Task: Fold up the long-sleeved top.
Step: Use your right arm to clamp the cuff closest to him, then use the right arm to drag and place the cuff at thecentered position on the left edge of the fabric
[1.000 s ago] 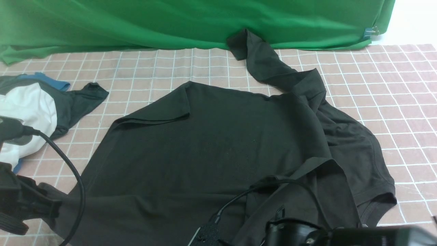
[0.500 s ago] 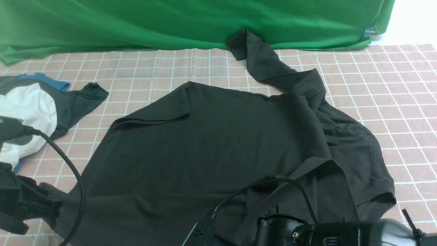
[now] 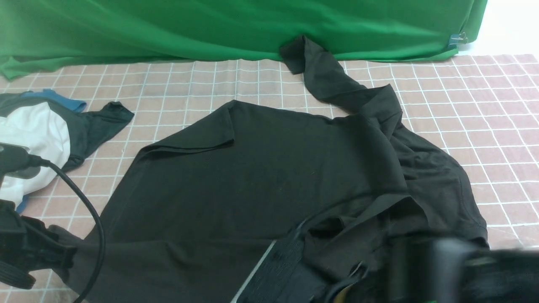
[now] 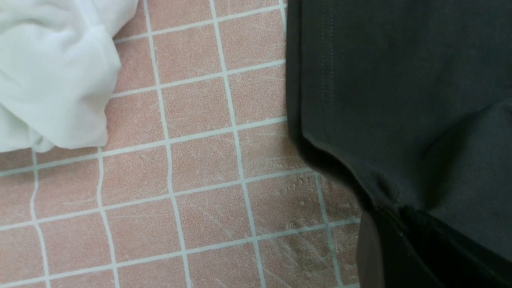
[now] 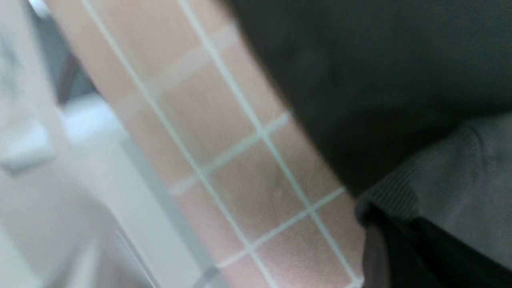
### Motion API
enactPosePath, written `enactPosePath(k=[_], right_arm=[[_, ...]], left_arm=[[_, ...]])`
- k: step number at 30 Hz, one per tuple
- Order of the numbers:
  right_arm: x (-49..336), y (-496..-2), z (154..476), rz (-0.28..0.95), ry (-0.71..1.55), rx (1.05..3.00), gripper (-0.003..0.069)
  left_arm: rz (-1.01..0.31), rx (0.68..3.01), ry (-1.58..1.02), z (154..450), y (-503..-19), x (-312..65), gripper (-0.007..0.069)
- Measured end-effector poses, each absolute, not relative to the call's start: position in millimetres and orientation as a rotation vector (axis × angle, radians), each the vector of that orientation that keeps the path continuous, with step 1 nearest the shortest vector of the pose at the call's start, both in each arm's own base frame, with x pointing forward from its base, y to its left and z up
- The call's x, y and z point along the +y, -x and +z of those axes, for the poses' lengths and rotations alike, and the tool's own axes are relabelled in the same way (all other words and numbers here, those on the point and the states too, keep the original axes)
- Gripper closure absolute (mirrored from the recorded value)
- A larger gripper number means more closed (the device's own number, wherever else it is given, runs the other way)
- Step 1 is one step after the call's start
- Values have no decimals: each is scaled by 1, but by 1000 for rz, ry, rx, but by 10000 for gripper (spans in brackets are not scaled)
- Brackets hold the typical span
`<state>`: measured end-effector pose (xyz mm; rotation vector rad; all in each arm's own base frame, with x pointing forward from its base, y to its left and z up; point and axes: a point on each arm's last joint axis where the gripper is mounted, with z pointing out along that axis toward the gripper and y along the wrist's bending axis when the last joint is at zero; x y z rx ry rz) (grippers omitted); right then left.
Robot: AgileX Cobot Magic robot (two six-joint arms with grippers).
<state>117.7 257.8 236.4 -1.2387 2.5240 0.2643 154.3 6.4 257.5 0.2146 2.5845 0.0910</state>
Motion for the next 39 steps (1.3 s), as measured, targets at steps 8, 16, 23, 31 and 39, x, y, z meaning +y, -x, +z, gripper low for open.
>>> enactPosePath(k=[8, 16, 23, 31, 39], right_arm=[[241, -138, 314, 535, 937, 2312, 607], [242, -201, 347, 631, 672, 2064, 607], [248, -240, 345, 537, 672, 2054, 607], [249, -289, 328, 450, 650, 2036, 607], [257, -333, 298, 397, 630, 2054, 607]], left_arm=[[90, 2589, -214, 256, -154, 6, 590], [86, 2620, -216, 255, -151, 6, 590], [83, 2640, -218, 254, -150, 6, 590], [83, 2640, -218, 254, -150, 6, 590], [103, 2705, -238, 251, -144, 8, 590]])
